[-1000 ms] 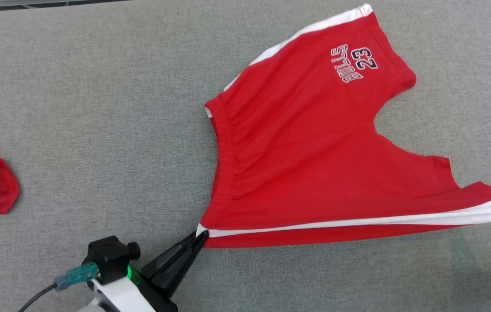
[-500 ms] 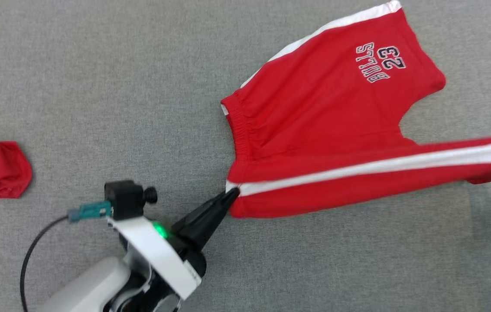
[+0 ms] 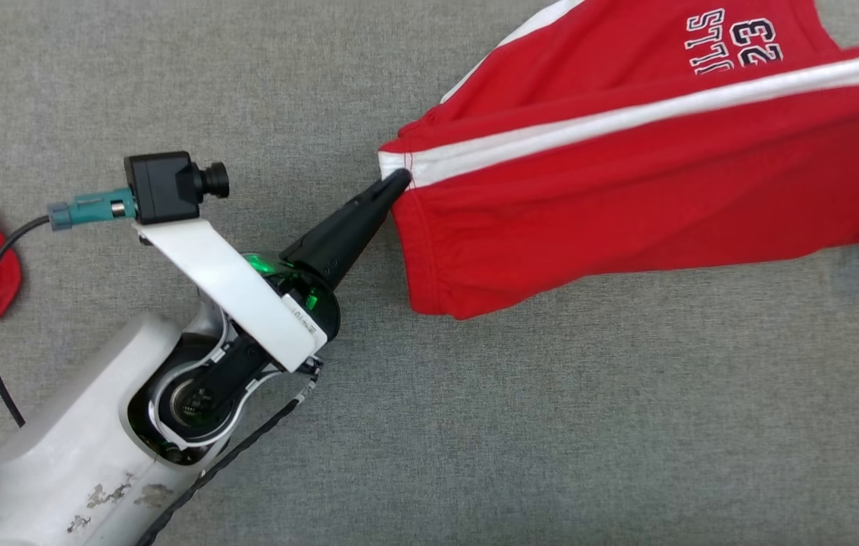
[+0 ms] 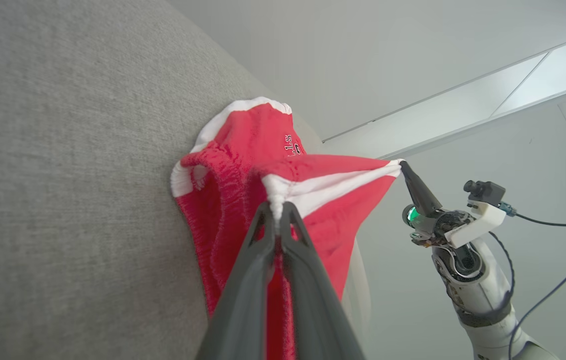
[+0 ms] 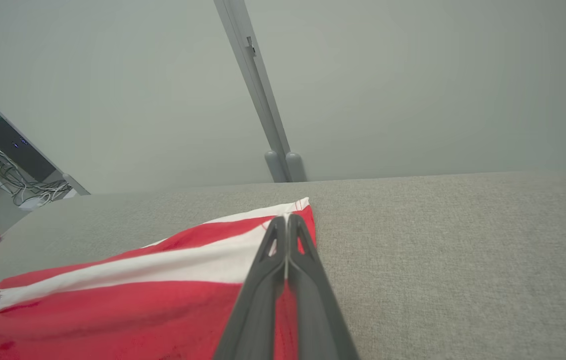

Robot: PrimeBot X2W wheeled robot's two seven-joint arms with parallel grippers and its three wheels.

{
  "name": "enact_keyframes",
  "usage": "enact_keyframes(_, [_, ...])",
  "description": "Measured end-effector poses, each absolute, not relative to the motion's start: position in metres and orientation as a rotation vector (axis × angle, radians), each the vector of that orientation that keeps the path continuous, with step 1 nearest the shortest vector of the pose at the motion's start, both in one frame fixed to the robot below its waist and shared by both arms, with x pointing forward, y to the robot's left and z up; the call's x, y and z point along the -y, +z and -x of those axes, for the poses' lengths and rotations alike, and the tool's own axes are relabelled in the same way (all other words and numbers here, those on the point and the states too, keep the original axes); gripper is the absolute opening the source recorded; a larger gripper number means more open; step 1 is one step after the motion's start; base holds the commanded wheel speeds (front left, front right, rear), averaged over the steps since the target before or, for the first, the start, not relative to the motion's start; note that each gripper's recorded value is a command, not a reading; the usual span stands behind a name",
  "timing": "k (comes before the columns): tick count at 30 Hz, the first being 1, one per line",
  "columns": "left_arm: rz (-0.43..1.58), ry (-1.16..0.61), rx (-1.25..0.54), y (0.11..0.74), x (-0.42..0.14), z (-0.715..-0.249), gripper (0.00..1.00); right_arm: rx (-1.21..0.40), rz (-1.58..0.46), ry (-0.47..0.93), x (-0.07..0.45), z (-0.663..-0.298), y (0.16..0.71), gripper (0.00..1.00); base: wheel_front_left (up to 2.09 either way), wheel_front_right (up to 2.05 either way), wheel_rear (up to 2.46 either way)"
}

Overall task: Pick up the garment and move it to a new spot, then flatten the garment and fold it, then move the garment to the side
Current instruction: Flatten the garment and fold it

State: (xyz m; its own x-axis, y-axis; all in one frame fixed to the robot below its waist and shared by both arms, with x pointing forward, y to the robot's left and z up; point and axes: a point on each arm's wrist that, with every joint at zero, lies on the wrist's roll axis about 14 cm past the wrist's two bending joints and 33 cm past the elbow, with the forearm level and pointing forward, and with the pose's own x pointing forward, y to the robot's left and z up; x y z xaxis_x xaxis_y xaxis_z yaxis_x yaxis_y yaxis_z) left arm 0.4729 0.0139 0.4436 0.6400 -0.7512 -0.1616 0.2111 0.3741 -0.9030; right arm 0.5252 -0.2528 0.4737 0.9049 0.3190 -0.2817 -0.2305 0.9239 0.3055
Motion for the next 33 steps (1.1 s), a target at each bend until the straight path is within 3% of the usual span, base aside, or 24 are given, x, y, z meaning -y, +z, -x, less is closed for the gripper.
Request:
enact_keyframes(17, [1.048, -0.55, -0.588, 0.416, -0.03, -0.519, 0.0, -0.462, -0.16, 0.388, 0.21, -0.617, 0.427, 0.0, 0.0, 0.0, 0.0])
enact_keyframes(33, [1.021, -0.521, -0.551, 0.406, -0.034, -0.532, 0.0, -0.409, -0.12, 0.395, 0.193, -0.648, 0.406, 0.0, 0.0, 0.0, 0.0])
